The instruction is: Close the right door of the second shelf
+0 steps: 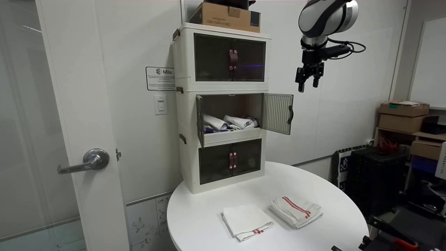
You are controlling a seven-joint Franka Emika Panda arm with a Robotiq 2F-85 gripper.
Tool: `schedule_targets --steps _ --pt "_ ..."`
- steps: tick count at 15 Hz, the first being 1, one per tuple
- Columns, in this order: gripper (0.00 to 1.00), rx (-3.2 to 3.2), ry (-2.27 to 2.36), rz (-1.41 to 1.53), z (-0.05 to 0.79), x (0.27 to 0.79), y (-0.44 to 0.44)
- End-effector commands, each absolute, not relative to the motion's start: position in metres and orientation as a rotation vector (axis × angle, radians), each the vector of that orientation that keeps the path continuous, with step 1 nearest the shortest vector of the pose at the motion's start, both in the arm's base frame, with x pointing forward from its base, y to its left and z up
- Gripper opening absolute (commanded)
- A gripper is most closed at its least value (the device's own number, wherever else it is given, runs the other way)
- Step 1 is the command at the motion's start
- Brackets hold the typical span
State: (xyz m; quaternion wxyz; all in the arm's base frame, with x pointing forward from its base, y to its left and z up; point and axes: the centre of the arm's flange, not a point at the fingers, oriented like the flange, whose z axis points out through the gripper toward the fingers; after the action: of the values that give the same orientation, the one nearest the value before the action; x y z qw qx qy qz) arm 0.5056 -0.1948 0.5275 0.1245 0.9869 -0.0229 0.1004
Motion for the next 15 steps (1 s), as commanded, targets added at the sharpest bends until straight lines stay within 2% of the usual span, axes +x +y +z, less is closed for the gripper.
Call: schedule_targets --steps 1,10,15 --pt "1.00 2.875 -0.064 0.297 0.529 0.506 -0.194" --pt "1.00 2.819 0.035 0.447 0.522 0.554 -0.193" --pt "1.00 2.839 0.067 0.439 0.500 0.591 -0.204"
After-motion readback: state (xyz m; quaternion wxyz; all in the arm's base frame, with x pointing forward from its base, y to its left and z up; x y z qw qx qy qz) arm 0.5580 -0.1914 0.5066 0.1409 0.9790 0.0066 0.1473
